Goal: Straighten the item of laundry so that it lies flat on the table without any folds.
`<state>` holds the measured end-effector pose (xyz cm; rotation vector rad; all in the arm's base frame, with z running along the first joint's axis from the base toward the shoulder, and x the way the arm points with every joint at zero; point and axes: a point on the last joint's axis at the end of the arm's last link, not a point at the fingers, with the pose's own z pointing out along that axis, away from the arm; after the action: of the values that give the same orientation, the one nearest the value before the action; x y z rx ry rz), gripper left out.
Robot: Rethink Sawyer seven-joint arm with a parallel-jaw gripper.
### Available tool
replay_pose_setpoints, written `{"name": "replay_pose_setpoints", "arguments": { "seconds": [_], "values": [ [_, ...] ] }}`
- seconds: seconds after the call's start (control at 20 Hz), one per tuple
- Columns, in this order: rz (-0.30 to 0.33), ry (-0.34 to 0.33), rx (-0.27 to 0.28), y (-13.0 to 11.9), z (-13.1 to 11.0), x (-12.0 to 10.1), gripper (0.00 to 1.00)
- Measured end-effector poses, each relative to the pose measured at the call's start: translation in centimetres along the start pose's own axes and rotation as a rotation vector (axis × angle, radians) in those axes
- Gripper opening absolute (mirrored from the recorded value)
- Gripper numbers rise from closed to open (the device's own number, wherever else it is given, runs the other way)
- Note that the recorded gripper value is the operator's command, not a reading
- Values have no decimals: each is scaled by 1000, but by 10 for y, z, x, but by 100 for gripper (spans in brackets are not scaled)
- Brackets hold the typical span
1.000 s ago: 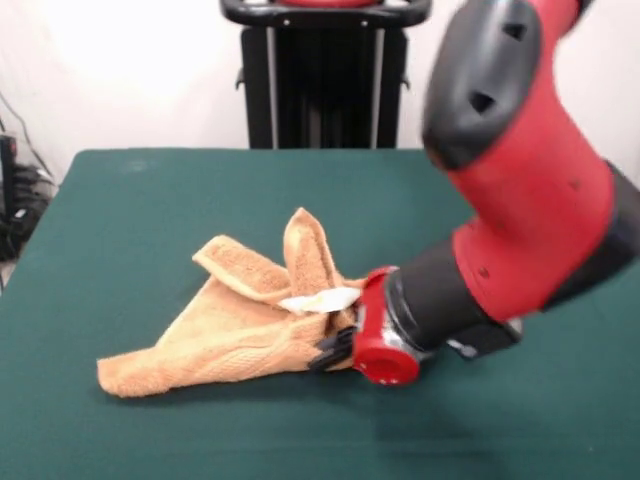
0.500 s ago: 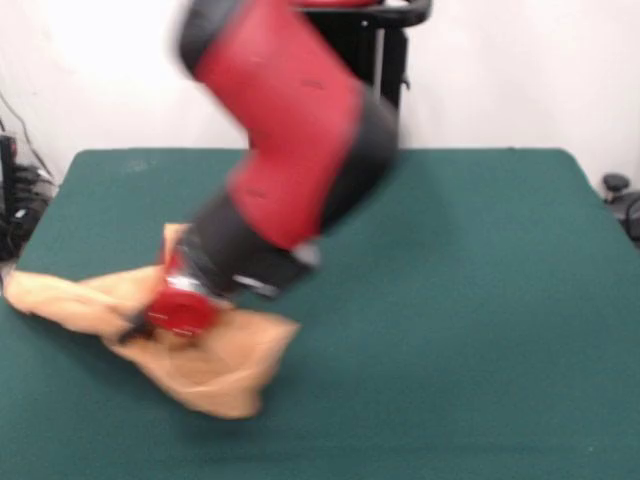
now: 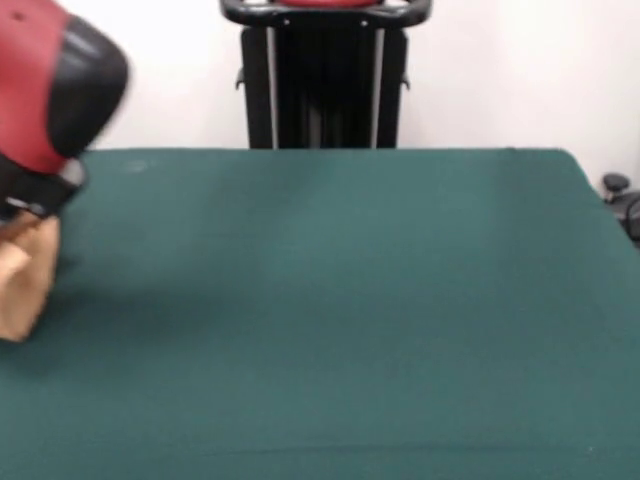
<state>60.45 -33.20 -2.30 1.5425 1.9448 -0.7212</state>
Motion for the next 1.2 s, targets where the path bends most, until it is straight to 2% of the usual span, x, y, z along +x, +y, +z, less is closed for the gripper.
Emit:
{"name": "replay_pose_setpoints", "arguments": {
  "seconds": [0.2,0.35,0.5,0.7,0.75,1.2],
  "values": [
    [-59,32,4,-50,25,-19,0],
    [-116,60,12,-82,33,-23,0],
    [-179,73,9,-100,34,-21,0],
    [-264,68,-22,-102,26,-15,0],
    [-302,62,-45,-98,21,-10,0],
    [-402,42,-151,-72,3,9,0]
  ]
}}
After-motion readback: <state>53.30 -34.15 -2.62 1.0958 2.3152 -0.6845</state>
